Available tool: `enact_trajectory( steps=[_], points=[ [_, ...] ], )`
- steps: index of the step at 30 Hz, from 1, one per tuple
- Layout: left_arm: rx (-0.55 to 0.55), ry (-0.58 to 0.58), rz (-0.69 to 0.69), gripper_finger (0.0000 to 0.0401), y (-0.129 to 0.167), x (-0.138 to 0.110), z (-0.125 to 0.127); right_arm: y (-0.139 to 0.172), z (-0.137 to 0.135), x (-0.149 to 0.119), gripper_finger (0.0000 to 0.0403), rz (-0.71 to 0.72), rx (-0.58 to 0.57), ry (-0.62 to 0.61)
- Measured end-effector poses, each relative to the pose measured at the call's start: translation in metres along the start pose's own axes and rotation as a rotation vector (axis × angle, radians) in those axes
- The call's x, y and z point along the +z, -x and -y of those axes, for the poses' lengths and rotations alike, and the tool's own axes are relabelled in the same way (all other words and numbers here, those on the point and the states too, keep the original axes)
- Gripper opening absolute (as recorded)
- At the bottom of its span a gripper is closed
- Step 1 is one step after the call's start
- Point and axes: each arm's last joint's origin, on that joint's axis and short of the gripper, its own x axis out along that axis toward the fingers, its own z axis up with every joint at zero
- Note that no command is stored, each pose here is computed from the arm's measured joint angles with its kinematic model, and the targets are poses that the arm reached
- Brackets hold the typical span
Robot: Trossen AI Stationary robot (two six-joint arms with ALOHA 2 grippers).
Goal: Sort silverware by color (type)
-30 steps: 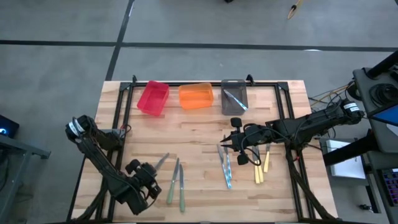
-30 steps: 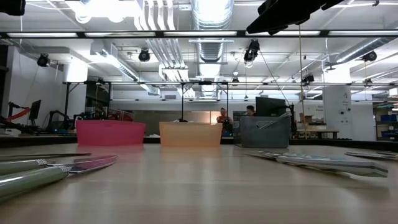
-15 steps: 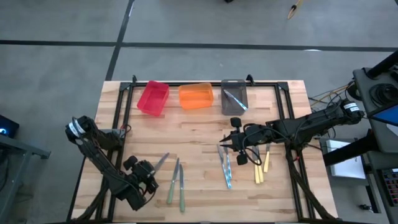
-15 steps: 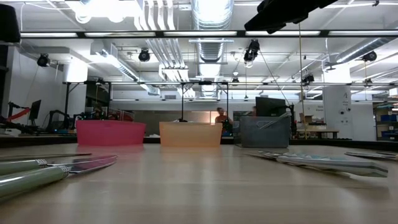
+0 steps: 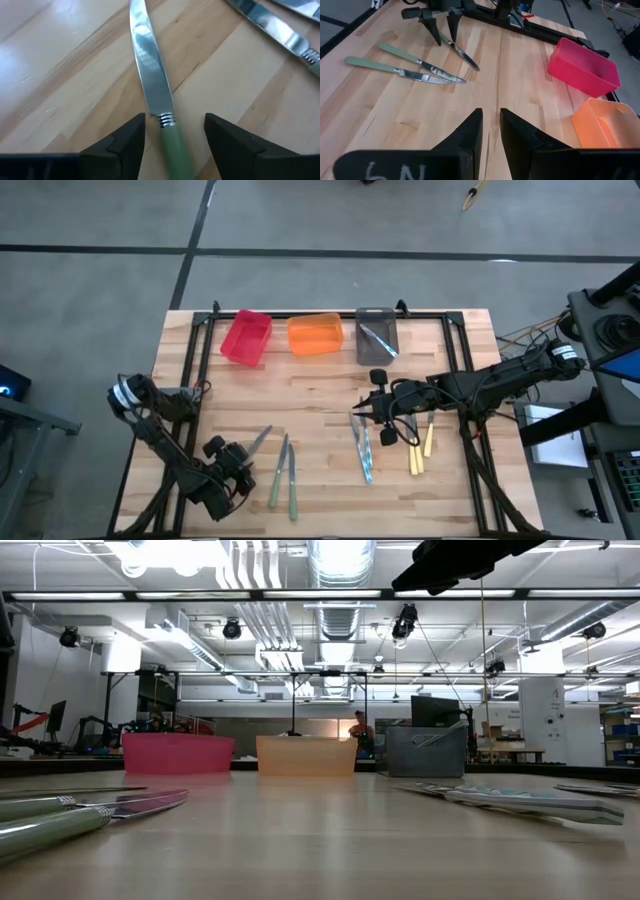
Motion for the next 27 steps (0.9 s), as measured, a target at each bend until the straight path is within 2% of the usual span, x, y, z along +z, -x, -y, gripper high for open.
enact_trajectory(
  steps=[8, 18, 22, 27],
  points=[
    [0.017, 0.05, 0.0, 0.0153, -0.004, -0.002, 0.0, 0.0, 0.0, 0.0, 0.0057, 0.005, -0.001, -0.002],
    [0.039, 0.097, -0.013, 0.002, -0.004, -0.003, -0.002, 0.0, 0.0, 0.0, 0.0057, 0.005, -0.001, 0.0],
    [0.066, 0.158, -0.008, 0.0019, -0.004, -0.002, -0.005, -0.001, 0.0, 0.0, 0.0057, 0.005, -0.001, 0.0],
    [0.137, 0.164, -0.045, 0.0017, 0.006, 0.004, -0.008, 0.0, 0.0, 0.0, 0.0057, 0.002, 0.0, -0.001]
  ],
)
